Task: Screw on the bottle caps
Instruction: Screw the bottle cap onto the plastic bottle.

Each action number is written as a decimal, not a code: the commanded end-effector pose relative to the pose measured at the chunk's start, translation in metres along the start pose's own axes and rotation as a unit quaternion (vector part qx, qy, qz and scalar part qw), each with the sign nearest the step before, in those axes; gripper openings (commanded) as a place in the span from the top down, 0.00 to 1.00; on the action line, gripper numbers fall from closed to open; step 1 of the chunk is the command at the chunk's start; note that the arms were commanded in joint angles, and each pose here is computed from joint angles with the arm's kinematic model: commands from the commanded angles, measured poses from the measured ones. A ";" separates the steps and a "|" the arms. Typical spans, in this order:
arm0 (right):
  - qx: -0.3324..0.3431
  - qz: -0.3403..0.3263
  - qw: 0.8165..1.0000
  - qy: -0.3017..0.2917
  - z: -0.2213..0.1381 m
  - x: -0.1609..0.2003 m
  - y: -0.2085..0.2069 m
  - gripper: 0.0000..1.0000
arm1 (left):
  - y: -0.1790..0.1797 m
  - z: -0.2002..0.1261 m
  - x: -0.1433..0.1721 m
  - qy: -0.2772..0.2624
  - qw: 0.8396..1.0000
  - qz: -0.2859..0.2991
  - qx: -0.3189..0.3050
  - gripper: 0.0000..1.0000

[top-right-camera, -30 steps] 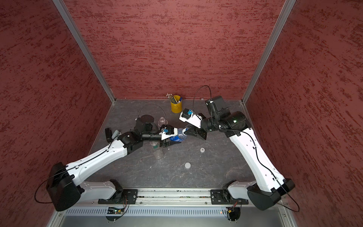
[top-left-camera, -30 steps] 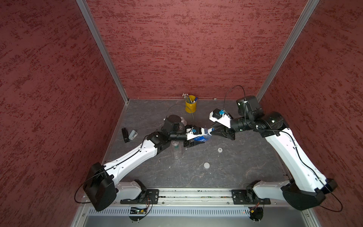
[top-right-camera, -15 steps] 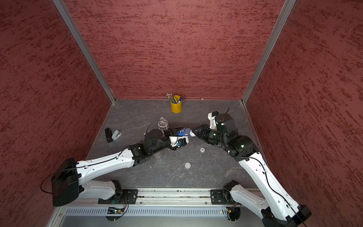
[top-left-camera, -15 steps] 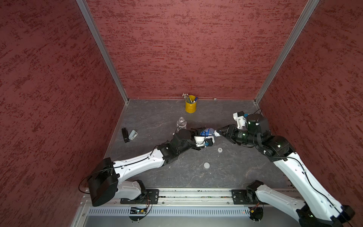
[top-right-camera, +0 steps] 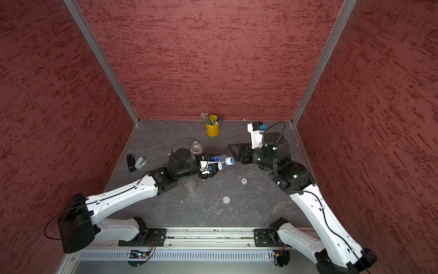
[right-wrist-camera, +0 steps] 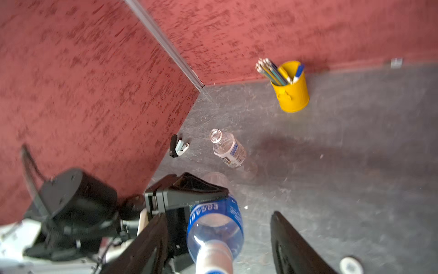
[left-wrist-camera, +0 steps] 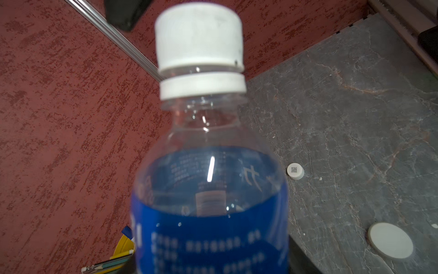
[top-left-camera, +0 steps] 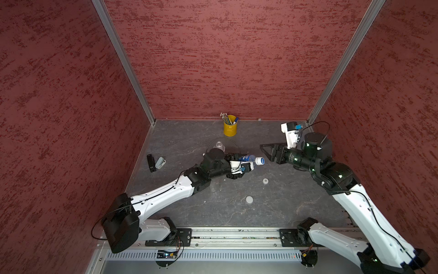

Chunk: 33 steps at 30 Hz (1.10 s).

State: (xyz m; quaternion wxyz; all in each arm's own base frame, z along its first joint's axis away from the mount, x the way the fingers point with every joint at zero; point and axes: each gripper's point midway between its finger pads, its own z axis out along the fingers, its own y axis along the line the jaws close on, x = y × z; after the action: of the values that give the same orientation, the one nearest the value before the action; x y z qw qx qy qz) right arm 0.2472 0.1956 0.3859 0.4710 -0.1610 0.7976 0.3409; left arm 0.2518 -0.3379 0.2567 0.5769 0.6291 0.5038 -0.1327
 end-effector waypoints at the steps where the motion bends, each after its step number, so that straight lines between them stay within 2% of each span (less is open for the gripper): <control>1: -0.070 -0.256 0.963 0.048 -0.004 0.016 0.022 0.27 | -0.015 -0.016 -0.020 -0.041 0.995 -0.045 0.075 0.46; 4: -0.135 -0.363 0.918 0.083 -0.009 0.038 0.035 0.27 | -0.015 -0.017 -0.022 -0.047 0.993 -0.051 0.091 0.46; 7: -0.161 -0.444 0.876 0.100 -0.011 0.049 0.035 0.26 | -0.013 -0.017 -0.025 -0.055 0.992 -0.056 0.103 0.46; 10: -0.171 -0.487 0.846 0.130 -0.012 0.053 0.031 0.28 | -0.012 -0.017 -0.029 -0.060 0.990 -0.061 0.114 0.46; 14: -0.171 -0.522 0.820 0.159 -0.013 0.054 0.025 0.34 | -0.013 -0.015 -0.029 -0.064 0.988 -0.065 0.122 0.46; 19: -0.187 -0.522 0.817 0.157 -0.010 0.051 0.030 0.48 | -0.014 -0.013 -0.030 -0.069 0.987 -0.070 0.127 0.46; 27: -0.206 -0.513 0.817 0.164 -0.006 0.056 0.033 0.58 | -0.012 -0.010 -0.033 -0.076 0.986 -0.070 0.129 0.46; 30: -0.195 -0.498 0.826 0.178 -0.001 0.058 0.027 0.62 | -0.010 -0.011 -0.036 -0.082 0.987 -0.068 0.123 0.46; 33: -0.187 -0.460 0.845 0.197 0.006 0.061 0.023 0.66 | -0.005 -0.011 -0.042 -0.093 0.988 -0.061 0.111 0.46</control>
State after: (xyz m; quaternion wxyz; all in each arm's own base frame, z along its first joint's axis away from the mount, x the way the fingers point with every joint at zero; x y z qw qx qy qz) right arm 0.2036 0.2176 0.3416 0.3790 -0.6807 0.6019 0.1753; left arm 0.2250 -0.3436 0.2623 0.5089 0.6485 0.4961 -0.2727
